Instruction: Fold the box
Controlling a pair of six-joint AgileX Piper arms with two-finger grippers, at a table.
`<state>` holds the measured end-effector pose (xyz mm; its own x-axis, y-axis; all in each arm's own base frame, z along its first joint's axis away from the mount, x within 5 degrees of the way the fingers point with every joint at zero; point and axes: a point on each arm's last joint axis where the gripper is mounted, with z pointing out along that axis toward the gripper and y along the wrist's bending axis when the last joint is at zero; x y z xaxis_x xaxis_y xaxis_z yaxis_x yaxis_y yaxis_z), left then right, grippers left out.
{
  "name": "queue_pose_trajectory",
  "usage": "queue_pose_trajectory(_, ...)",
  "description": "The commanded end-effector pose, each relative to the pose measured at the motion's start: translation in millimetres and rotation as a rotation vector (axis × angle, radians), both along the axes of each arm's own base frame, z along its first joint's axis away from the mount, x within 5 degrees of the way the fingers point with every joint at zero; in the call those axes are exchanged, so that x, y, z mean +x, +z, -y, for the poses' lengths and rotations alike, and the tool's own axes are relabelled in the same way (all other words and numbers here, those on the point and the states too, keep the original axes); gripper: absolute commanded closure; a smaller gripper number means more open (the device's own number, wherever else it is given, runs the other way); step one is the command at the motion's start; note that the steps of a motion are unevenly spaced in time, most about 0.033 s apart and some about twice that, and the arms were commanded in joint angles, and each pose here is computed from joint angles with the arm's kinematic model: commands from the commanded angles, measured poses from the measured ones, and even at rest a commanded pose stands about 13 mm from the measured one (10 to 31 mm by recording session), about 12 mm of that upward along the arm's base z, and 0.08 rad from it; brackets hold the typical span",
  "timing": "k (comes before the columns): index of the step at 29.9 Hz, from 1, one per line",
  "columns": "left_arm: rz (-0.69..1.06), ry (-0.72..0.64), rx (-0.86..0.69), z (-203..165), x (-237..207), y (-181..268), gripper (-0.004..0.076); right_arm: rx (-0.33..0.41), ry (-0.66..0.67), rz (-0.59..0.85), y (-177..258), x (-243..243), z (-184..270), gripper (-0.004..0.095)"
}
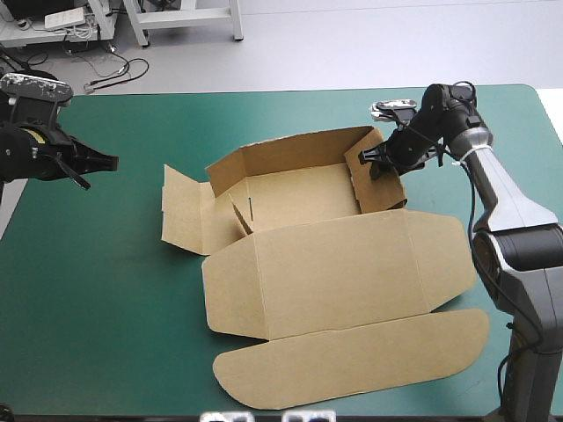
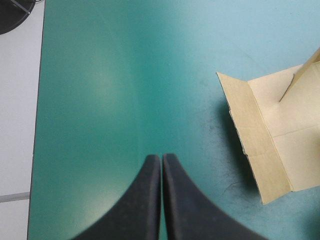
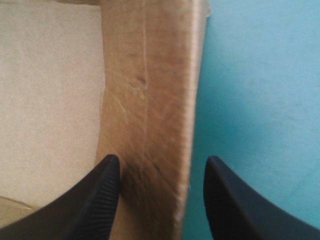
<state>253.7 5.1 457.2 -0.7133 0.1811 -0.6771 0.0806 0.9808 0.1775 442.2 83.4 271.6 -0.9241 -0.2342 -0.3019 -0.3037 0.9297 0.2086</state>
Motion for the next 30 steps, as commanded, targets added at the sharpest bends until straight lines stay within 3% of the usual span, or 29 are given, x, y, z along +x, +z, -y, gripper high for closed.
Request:
queue_pose_trajectory(1,0.107,-0.007,-0.011,0.6,-9.4,19.4,0.0724,0.066,0.028,0.058,26.7,-6.2,-3.8,0.056)
queue_pose_trajectory(4,0.094,-0.01,-0.016,1.1,-9.2,18.1,0.0724,0.077,0.011,0.051,26.9,-6.2,-4.3,0.0936)
queue_pose_trajectory(11,0.083,0.057,-0.022,-15.6,10.7,7.4,0.0724,0.192,-0.021,0.094,60.9,-20.9,-10.0,0.0913)
queue_pose_trajectory(16,0.13,0.178,-0.178,-54.1,20.0,2.7,0.0723,0.217,-0.016,0.22,114.4,-50.4,-3.9,0.0913)
queue_pose_trajectory(19,0.153,0.252,-0.303,-83.8,18.6,-0.3,0.0723,0.288,-0.044,0.289,149.2,-72.8,4.1,0.0913)
queue_pose_trajectory(22,0.192,0.256,-0.446,-105.4,18.4,-2.0,0.0723,0.361,-0.03,0.376,184.7,-101.2,8.3,0.0913)
queue_pose_trajectory(30,0.278,0.124,-0.69,-118.3,36.0,-6.1,0.0723,0.396,-0.034,0.558,243.8,-166.4,21.9,0.0913)
